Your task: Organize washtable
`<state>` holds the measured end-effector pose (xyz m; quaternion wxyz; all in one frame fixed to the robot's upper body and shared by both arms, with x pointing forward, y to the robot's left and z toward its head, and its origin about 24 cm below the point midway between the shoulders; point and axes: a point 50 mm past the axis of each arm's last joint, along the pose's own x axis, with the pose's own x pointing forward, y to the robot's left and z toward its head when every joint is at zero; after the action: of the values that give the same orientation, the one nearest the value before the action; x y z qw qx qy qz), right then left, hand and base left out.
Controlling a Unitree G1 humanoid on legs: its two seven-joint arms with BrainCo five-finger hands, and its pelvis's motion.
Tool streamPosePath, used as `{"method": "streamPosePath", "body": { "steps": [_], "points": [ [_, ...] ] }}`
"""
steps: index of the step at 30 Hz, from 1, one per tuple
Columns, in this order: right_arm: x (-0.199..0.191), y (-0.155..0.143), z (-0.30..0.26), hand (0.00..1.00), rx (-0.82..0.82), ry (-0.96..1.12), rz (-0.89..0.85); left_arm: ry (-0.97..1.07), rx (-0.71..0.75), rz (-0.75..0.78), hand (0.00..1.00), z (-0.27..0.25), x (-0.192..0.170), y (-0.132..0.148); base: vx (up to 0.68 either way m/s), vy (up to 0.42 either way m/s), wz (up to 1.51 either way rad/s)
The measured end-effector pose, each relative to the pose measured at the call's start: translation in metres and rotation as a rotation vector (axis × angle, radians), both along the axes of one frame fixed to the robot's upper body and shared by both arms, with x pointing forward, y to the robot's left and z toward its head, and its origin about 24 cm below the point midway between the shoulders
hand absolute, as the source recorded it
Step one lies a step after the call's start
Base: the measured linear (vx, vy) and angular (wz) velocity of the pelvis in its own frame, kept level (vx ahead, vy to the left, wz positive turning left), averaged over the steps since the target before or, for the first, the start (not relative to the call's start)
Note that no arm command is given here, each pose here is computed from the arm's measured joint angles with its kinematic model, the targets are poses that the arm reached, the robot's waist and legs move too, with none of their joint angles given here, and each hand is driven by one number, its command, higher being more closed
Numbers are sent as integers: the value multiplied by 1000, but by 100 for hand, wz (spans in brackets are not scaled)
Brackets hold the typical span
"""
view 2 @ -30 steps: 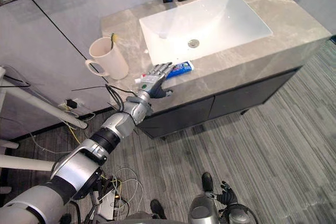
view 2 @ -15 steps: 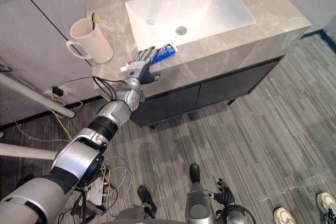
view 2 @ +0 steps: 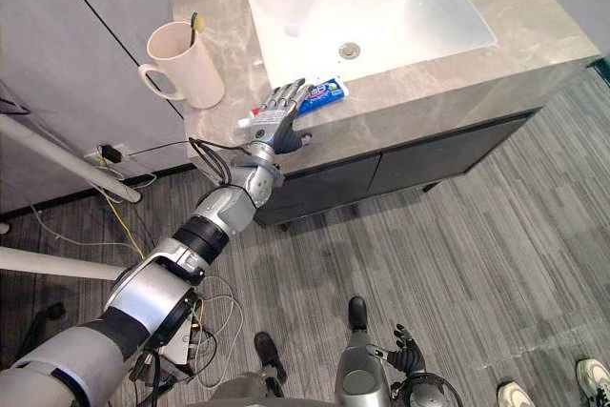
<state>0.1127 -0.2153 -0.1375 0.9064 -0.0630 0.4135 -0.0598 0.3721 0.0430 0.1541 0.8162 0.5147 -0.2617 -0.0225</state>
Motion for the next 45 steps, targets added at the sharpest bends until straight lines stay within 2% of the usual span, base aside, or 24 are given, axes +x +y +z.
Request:
{"method": "streamPosePath", "body": {
  "steps": [9, 25, 40, 41, 45],
  "points": [
    [-1, -1, -1, 0, -3, 14, -5, -103, -50, -12, 0, 16, -12, 10, -11, -15, 7],
    [-2, -3, -2, 0, -6, 28, -11, -36, -21, -10, 0, 3, -13, 16, 8, -13, 1],
    [-2, -3, -1, 0, 12, 20, -34, 3, 1, 131, 0, 7, 8, 44, -10, -6, -5],
    [-2, -3, -1, 0, 12, 20, -35, 5, -4, 138, 100, 7, 9, 45, 0, 0, 0],
    [-2, -3, -1, 0, 13, 19, -35, 30, 9, 140, 100, 3, 10, 46, 0, 0, 0]
  ]
}}
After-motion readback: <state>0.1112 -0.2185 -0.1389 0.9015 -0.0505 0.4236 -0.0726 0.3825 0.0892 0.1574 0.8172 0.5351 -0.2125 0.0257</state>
